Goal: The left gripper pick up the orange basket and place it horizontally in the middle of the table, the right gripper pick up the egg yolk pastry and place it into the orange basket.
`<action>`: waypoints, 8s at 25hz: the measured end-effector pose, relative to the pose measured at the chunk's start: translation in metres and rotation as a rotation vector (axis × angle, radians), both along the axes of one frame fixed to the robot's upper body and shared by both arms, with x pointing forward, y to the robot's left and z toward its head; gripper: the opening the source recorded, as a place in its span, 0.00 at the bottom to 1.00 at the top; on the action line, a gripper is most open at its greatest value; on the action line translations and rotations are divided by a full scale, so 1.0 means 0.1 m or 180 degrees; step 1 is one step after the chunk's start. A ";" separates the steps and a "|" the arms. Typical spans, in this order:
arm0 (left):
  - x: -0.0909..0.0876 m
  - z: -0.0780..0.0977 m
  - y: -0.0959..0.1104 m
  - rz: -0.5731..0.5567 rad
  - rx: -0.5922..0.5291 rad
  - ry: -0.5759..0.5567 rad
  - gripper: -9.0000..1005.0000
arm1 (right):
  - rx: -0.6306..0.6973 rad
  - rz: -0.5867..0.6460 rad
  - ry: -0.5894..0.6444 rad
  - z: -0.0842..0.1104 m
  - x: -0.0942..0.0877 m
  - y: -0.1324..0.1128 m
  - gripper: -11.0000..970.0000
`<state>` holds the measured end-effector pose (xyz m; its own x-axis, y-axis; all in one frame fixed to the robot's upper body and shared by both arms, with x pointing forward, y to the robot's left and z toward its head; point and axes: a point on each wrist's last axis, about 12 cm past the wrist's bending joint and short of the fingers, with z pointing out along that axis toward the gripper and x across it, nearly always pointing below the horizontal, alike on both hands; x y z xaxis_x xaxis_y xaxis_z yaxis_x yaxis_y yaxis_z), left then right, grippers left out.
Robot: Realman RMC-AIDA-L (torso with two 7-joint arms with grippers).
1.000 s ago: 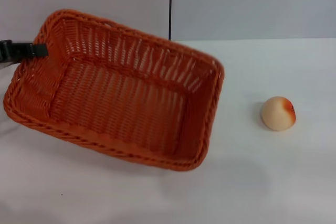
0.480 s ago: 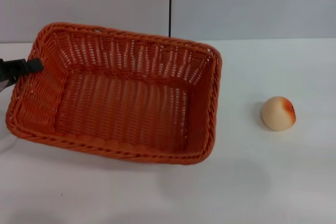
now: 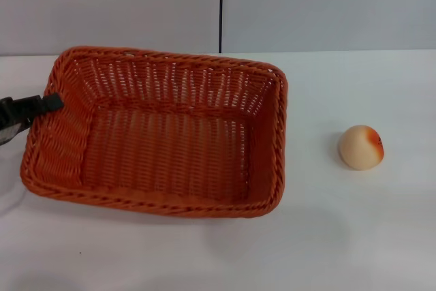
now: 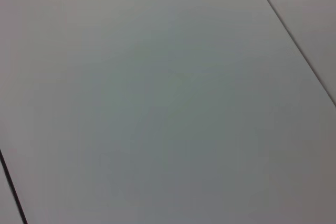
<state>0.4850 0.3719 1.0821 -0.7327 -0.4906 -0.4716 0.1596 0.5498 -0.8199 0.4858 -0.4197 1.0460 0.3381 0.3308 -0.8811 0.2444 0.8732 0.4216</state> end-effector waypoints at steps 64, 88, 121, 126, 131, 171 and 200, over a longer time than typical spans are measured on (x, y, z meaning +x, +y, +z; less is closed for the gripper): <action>0.17 0.09 -0.12 0.0745 0.0926 -0.3089 0.80 | -0.1453 0.4627 0.4192 1.20 1.29 1.18 0.75; 0.10 0.03 -0.18 0.0705 0.0849 -0.3089 0.80 | -0.1731 0.4428 0.4575 0.91 1.37 1.59 0.73; 0.07 0.02 -0.22 0.0697 0.0712 -0.3095 0.80 | -0.1633 0.4633 0.1183 1.77 1.04 1.35 0.21; 0.07 0.01 -0.23 0.0698 0.0692 -0.3090 0.80 | -0.1588 0.5086 0.0369 1.79 0.98 1.55 0.17; 0.08 0.00 -0.28 0.0695 0.0637 -0.3086 0.80 | -0.1619 0.5528 0.0181 1.70 1.03 1.87 0.15; -0.06 -0.03 -0.05 0.1585 0.0821 -0.3230 0.80 | -0.0827 0.0970 -0.0929 0.52 0.01 0.23 0.79; -0.34 -0.16 -0.05 0.2223 0.1346 -0.3498 0.80 | -0.0145 0.0126 -0.0821 0.16 -0.14 0.33 0.79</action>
